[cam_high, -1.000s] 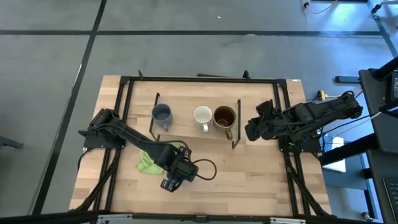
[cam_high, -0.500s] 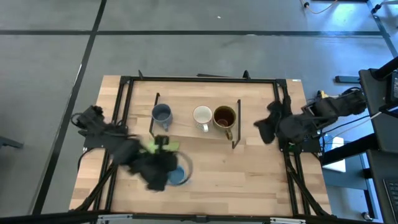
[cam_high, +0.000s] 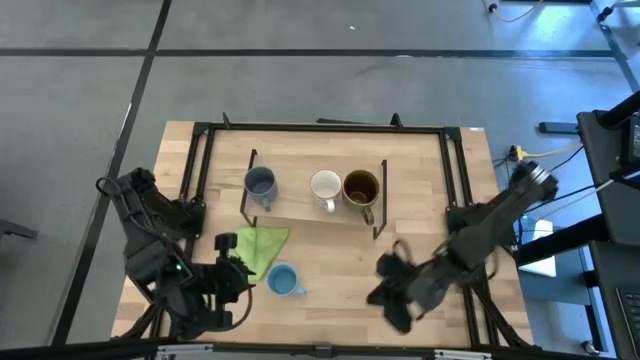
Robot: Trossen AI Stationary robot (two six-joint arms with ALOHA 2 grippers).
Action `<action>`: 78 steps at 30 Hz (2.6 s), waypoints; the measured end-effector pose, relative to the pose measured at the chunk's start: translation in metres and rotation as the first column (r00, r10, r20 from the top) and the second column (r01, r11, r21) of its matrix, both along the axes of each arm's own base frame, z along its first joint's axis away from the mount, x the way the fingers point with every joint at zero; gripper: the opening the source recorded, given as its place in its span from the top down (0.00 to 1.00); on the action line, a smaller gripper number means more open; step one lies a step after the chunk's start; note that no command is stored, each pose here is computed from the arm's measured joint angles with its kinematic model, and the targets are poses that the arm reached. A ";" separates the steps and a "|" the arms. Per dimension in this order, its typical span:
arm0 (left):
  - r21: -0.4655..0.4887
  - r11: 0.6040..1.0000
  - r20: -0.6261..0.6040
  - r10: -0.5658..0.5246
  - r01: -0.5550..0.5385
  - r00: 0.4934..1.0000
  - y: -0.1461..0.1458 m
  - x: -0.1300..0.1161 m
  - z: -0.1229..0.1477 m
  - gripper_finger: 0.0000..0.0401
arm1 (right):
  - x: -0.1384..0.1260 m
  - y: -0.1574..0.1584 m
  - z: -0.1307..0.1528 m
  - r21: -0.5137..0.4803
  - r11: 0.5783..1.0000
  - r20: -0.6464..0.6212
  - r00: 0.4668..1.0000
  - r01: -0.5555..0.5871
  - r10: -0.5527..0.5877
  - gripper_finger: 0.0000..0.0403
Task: Stack small to large cups/mugs on shelf
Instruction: Put the blue mug on the shelf
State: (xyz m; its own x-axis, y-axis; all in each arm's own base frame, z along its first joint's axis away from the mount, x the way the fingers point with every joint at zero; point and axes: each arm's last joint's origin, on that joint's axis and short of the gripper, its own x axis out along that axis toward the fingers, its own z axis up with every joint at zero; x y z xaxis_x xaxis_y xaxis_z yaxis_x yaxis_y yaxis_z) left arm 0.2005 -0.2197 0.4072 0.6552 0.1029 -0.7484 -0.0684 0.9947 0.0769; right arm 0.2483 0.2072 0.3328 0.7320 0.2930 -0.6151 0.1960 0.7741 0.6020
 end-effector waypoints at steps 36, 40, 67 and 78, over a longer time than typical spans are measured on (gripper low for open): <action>-0.490 0.740 0.038 0.546 -0.461 0.837 -0.040 -0.031 -0.204 0.78 | 0.107 0.048 -0.129 0.346 0.850 -0.029 0.910 0.398 -0.415 1.00; -0.518 0.700 -0.018 0.565 -0.491 0.825 -0.036 -0.020 -0.204 0.78 | 0.114 0.040 -0.141 0.330 0.835 -0.059 0.892 0.441 -0.448 1.00; -0.465 0.670 -0.116 0.601 -0.578 0.790 -0.012 0.006 -0.206 0.78 | 0.143 0.016 -0.183 0.295 0.799 -0.079 0.847 0.524 -0.526 1.00; -0.409 0.656 -0.211 0.608 -0.634 0.765 -0.008 -0.003 -0.216 0.78 | 0.145 0.008 -0.182 0.253 0.795 -0.038 0.827 0.551 -0.561 1.00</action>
